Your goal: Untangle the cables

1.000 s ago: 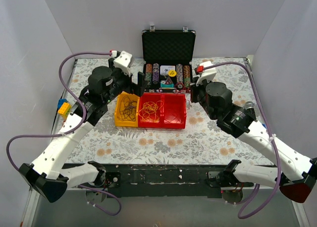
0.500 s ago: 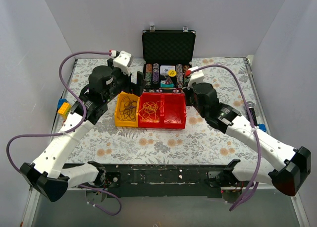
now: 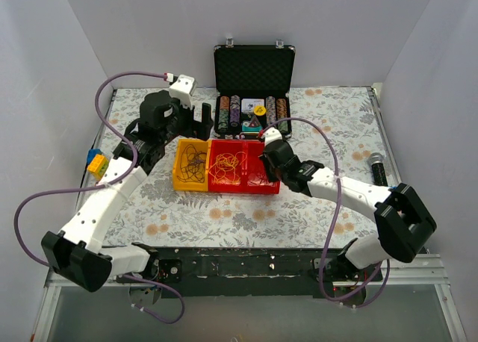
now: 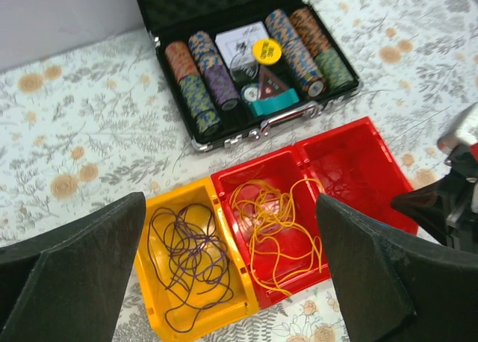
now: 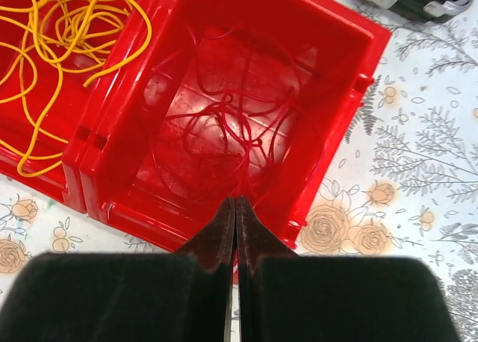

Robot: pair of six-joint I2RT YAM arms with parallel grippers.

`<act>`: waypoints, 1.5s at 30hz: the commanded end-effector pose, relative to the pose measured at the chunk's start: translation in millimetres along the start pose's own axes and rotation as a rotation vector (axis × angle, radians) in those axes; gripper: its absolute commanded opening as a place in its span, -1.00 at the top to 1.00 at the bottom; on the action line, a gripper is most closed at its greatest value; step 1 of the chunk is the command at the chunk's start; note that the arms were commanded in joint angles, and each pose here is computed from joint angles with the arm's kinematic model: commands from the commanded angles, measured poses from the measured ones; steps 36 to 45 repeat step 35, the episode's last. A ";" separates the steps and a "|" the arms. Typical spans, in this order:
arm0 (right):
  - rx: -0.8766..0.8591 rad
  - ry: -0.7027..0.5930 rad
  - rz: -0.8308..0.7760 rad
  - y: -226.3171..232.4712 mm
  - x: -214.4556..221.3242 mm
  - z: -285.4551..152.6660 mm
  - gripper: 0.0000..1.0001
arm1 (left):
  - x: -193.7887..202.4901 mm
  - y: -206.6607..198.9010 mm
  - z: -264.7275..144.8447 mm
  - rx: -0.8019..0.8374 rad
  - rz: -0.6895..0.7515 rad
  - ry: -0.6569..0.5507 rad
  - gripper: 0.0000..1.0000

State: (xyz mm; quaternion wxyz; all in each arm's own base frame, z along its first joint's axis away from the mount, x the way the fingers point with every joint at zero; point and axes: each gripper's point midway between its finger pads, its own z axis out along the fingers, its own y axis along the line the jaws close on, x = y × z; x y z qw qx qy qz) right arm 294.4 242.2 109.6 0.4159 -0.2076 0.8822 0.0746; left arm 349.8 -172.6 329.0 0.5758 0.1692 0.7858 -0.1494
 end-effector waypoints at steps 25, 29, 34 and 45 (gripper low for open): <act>-0.325 -0.265 0.164 34.6 -89.6 -110.0 -0.75 | 38.6 64.5 -0.1 -0.268 -0.127 0.041 -0.96; -0.308 -0.333 0.181 20.3 -96.4 -138.9 -0.76 | 40.3 68.6 -1.0 -0.279 -0.111 0.038 -0.96; -0.234 -0.324 0.186 -0.4 -84.6 -145.7 -0.77 | 56.0 90.3 13.5 -0.297 -0.205 0.148 -0.96; -0.227 -0.326 0.188 -3.8 -83.4 -147.3 -0.78 | 55.6 99.6 13.4 -0.301 -0.233 0.146 -0.96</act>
